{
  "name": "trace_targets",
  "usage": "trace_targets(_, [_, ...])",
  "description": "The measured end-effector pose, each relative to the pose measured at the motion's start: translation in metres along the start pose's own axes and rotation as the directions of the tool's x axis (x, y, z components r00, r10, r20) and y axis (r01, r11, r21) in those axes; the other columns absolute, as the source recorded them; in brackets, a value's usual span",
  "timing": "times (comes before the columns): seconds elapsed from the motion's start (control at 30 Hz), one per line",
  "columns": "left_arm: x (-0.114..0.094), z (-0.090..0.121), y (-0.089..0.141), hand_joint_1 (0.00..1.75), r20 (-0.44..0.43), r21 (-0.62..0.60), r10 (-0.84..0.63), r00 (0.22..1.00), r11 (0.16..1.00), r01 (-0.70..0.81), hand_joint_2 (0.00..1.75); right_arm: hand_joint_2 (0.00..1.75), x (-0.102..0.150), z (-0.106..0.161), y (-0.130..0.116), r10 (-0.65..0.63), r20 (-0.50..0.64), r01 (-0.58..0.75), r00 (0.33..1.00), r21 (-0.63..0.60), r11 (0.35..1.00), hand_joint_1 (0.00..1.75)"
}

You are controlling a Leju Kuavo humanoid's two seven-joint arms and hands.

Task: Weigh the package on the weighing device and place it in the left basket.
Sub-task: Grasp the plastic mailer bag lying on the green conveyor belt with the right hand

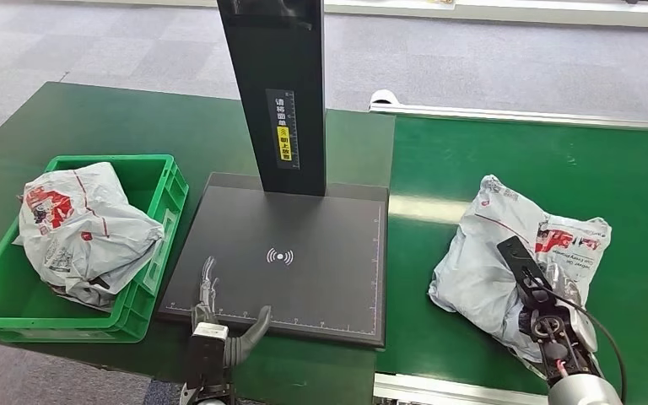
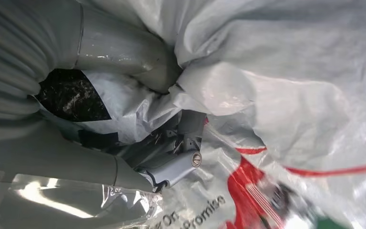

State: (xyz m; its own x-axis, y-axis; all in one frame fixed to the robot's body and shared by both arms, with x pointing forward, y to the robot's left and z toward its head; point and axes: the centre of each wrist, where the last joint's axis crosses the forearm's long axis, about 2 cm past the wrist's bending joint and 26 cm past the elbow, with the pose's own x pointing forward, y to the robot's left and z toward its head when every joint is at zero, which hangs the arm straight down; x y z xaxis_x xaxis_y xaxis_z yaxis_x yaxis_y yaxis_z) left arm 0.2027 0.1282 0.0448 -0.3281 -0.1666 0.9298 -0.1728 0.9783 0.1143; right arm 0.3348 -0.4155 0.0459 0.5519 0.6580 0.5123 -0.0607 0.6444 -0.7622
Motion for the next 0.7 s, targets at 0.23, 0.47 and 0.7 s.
trace_targets(0.23, [0.021, -0.016, 0.02, 0.0, 0.164, 0.021, -0.018, 0.986, 1.0, 0.015, 1.75, 1.75, 0.032, 0.045, 0.002, -0.138, 0.4, 0.292, 0.906, -0.356, 0.888, 1.75])
trace_targets(0.47, [0.055, -0.059, 0.043, 0.0, 0.379, 0.117, -0.067, 0.923, 0.993, 0.024, 1.75, 1.75, 0.068, 0.107, 0.004, -0.243, 0.657, 0.564, 0.714, -0.332, 0.756, 1.75])
trace_targets(0.7, [0.066, -0.073, 0.055, 0.0, 0.43, 0.161, -0.074, 0.9, 0.987, 0.005, 1.75, 1.75, 0.085, 0.131, 0.004, -0.262, 0.72, 0.618, 0.642, -0.285, 0.733, 1.75])
